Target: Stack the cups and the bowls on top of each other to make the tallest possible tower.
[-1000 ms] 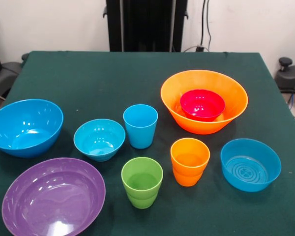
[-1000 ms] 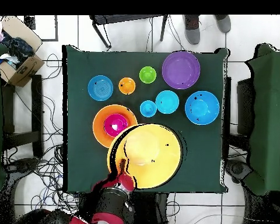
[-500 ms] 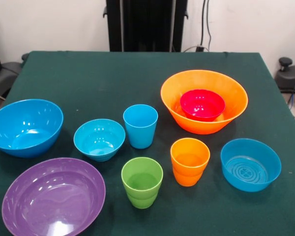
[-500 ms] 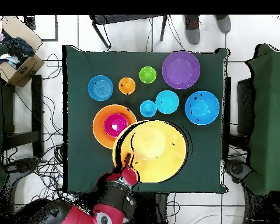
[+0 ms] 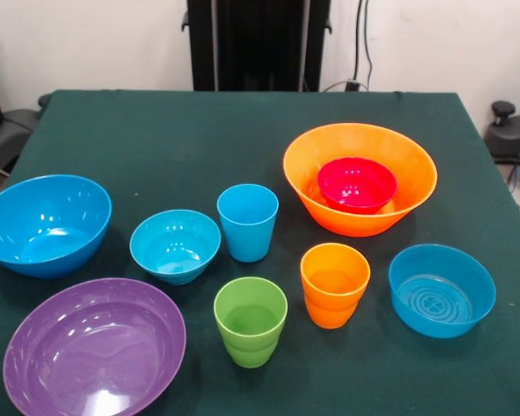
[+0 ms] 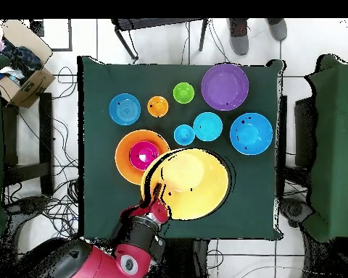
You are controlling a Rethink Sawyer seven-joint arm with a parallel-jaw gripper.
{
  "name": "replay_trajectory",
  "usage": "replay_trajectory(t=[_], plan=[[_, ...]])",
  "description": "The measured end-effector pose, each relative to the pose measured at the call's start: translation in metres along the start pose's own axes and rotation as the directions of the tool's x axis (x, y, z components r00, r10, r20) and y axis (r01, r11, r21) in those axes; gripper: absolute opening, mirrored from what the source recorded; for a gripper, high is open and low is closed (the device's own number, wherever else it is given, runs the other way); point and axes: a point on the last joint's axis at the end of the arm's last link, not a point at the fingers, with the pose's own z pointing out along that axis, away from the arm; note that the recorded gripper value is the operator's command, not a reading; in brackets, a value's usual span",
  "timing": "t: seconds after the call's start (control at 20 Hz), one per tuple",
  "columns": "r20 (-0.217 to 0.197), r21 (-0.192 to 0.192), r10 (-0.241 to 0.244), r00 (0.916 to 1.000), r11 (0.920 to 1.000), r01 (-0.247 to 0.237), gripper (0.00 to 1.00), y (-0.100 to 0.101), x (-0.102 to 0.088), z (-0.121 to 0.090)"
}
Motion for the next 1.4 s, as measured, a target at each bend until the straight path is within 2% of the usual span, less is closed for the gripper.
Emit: replay_trajectory(t=[0.3,0.5,0.75,1.05,1.4], plan=[[-0.035,-0.025,-0.036,0.9988,0.9991,0.035,0.00,0.012,0.008,0.011],[-0.068,-0.051,-0.072,0.9951,0.9964,0.068,0.00,0.023,0.017,0.022],[-0.124,-0.090,-0.128,0.9840,0.9890,0.117,0.00,0.036,0.030,0.036],[-0.144,-0.123,-0.131,0.9808,0.9858,0.114,0.00,0.049,0.036,0.047],[-0.148,-0.158,-0.128,0.9806,0.9818,0.105,0.00,0.063,0.039,0.060]])
